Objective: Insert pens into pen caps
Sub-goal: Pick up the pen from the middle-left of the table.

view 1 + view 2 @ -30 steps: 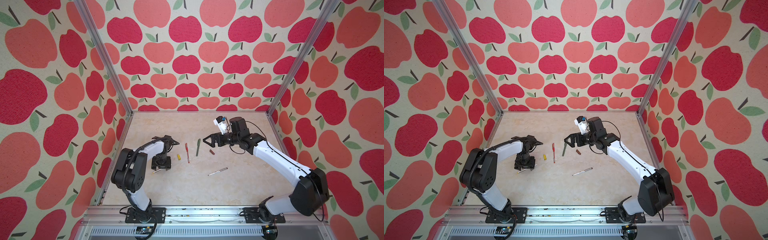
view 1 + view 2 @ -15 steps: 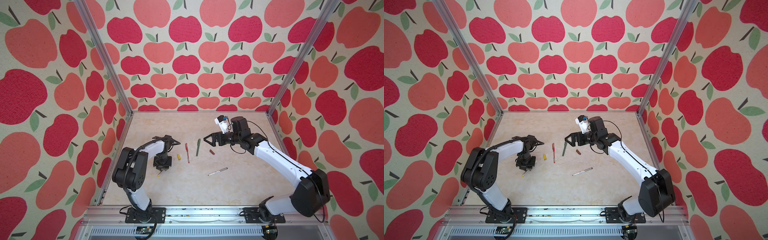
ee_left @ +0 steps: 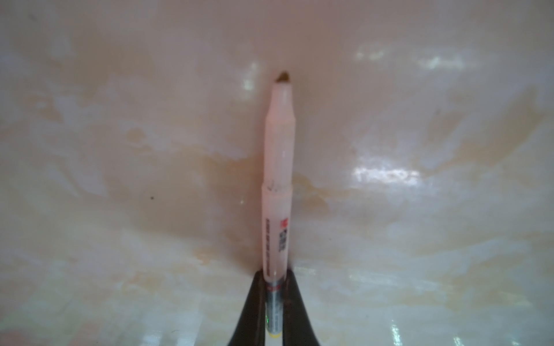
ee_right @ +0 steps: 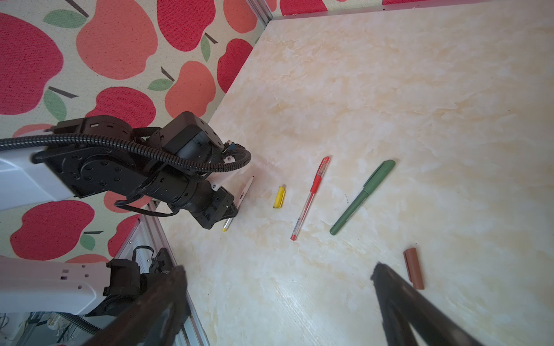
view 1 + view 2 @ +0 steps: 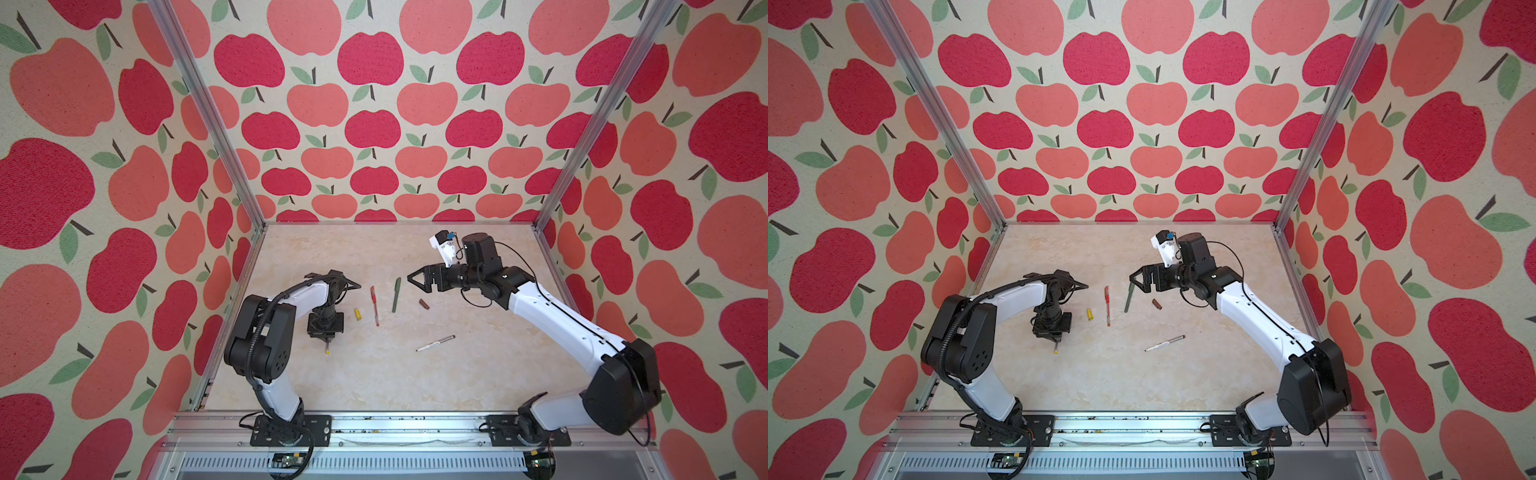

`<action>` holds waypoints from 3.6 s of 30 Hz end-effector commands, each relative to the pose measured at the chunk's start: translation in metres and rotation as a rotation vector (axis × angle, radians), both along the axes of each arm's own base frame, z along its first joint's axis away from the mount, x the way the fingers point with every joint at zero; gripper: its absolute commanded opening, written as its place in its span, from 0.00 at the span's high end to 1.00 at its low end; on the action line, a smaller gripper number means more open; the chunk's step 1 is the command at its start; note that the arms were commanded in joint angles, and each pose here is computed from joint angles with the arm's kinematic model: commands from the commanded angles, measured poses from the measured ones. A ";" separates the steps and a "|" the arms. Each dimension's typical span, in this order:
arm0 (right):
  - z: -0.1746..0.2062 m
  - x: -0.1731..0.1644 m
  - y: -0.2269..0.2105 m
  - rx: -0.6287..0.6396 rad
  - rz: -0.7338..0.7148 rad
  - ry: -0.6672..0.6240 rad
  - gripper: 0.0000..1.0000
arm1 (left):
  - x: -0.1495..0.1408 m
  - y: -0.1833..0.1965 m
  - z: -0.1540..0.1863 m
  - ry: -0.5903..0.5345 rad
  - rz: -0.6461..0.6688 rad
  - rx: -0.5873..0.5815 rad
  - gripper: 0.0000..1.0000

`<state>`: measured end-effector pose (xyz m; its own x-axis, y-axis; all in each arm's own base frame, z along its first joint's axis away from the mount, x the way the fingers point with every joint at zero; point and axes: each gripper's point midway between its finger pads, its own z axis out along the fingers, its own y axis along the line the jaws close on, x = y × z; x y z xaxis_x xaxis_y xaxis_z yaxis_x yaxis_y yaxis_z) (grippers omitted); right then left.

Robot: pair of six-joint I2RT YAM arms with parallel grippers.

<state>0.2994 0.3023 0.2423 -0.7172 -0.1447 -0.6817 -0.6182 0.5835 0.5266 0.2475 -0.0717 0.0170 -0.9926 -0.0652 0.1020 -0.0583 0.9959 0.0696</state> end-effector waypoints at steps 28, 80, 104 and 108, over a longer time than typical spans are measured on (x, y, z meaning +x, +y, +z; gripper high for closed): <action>0.019 -0.018 0.021 0.217 0.013 0.093 0.15 | 0.028 -0.138 0.180 -0.668 -0.230 -1.013 1.00; 0.016 -0.022 0.078 0.140 0.042 0.078 0.91 | 0.027 -0.195 0.206 -0.836 -0.269 -1.173 0.69; 0.021 -0.027 0.083 0.155 0.068 0.063 0.72 | 0.031 -0.197 0.201 -0.824 -0.253 -1.176 1.00; 0.035 -0.026 0.080 0.167 0.061 0.021 0.48 | 0.032 -0.192 0.197 -0.822 -0.236 -1.165 1.00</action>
